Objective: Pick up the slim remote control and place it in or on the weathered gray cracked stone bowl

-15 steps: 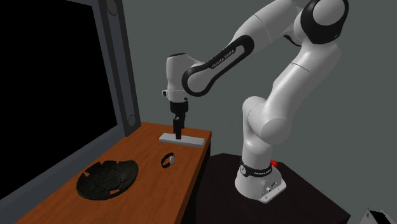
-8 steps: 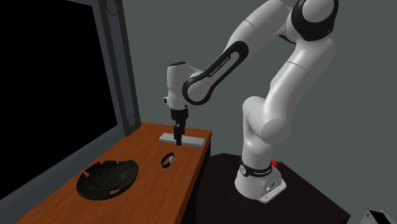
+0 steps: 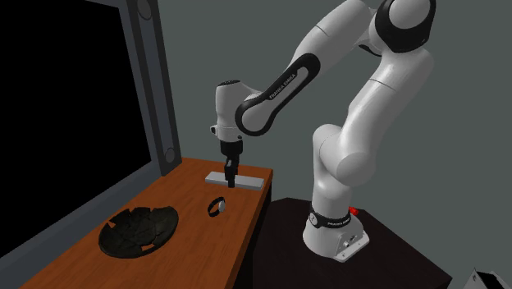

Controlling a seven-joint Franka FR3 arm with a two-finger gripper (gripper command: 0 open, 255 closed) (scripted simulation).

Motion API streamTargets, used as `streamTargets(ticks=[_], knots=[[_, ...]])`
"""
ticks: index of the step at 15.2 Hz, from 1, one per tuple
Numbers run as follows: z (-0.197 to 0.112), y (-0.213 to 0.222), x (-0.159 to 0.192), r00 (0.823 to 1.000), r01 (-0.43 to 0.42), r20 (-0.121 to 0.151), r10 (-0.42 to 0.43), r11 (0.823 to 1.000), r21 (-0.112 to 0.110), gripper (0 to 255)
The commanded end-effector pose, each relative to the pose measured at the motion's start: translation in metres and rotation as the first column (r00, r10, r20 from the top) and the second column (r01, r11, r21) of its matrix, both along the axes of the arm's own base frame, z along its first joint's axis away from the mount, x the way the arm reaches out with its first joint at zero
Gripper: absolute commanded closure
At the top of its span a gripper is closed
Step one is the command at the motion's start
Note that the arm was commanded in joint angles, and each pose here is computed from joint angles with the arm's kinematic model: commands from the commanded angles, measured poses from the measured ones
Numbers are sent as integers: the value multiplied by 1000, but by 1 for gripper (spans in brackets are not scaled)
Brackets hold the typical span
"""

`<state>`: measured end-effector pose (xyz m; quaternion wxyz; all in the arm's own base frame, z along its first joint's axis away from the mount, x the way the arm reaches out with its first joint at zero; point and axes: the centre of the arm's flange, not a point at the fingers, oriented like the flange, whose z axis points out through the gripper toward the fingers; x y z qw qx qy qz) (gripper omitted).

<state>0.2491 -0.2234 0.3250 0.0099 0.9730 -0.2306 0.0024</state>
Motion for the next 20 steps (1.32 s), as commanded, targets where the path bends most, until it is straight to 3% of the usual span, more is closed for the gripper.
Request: streamTargets(ticks=[1, 8, 20], knots=[[0, 0, 0, 1000, 0, 0, 0, 1000, 0, 255], [0, 0, 0, 1000, 0, 0, 0, 1000, 0, 255], [63, 0, 0, 1000, 0, 0, 0, 1000, 0, 255]])
